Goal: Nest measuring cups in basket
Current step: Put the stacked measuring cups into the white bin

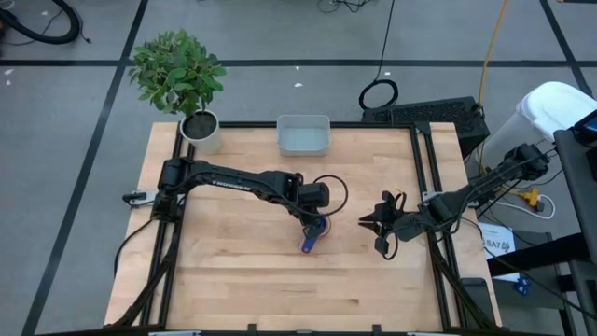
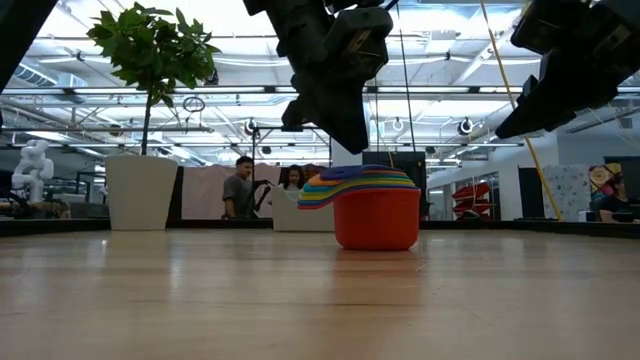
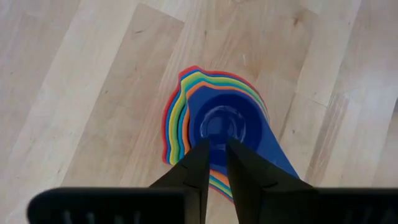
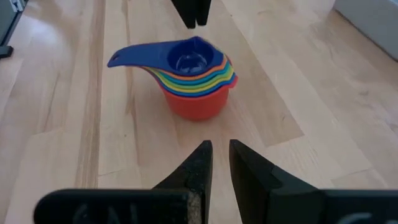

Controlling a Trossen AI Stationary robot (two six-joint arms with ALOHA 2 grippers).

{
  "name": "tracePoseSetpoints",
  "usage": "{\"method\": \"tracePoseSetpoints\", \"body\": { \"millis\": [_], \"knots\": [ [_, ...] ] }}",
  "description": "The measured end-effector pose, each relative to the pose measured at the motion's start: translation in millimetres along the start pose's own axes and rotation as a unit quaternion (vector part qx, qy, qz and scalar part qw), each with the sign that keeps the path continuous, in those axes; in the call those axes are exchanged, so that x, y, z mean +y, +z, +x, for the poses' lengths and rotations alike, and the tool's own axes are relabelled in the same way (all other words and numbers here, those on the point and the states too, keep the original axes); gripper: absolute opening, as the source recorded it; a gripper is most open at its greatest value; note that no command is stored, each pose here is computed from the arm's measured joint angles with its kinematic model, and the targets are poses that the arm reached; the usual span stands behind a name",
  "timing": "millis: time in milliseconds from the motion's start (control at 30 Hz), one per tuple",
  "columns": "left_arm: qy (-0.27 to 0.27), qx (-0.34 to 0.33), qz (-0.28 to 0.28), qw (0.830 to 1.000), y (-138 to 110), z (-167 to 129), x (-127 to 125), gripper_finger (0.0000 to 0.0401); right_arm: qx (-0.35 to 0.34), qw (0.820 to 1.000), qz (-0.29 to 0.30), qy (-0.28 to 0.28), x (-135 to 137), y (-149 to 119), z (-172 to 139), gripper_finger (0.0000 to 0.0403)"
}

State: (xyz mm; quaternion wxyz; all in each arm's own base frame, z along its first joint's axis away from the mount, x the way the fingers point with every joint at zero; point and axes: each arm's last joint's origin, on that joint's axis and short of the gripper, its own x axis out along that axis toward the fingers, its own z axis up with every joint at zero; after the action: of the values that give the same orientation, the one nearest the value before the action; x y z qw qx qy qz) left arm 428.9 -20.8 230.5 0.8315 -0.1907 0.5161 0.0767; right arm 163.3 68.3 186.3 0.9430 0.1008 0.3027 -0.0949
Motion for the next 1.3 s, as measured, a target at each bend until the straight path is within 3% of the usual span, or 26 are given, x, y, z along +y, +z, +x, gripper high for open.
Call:
{"method": "tracePoseSetpoints", "body": {
  "millis": [367,667,967,1200,1300],
  "knots": [
    [-0.001,0.017,0.005,1.000,-3,0,1,0.0057,-0.014,0.999,0.017,0.037,0,-8,5,0.0050],
    [0.057,0.149,0.037,0.986,-36,-5,-3,0.0058,0.021,0.997,-0.036,0.070,13,-21,13,0.0050],
    [-0.017,0.104,0.038,0.994,-45,-47,-39,0.0062,0.033,0.996,-0.051,0.061,17,-27,23,0.0050],
    [-0.065,0.043,0.014,0.997,-52,-45,-78,0.0139,0.018,0.997,-0.065,0.025,15,-27,24,0.0068],
    [-0.031,0.032,0.000,0.999,-59,-35,-86,0.0188,0.020,0.997,-0.066,0.024,15,-28,24,0.0090]
  ]
}}
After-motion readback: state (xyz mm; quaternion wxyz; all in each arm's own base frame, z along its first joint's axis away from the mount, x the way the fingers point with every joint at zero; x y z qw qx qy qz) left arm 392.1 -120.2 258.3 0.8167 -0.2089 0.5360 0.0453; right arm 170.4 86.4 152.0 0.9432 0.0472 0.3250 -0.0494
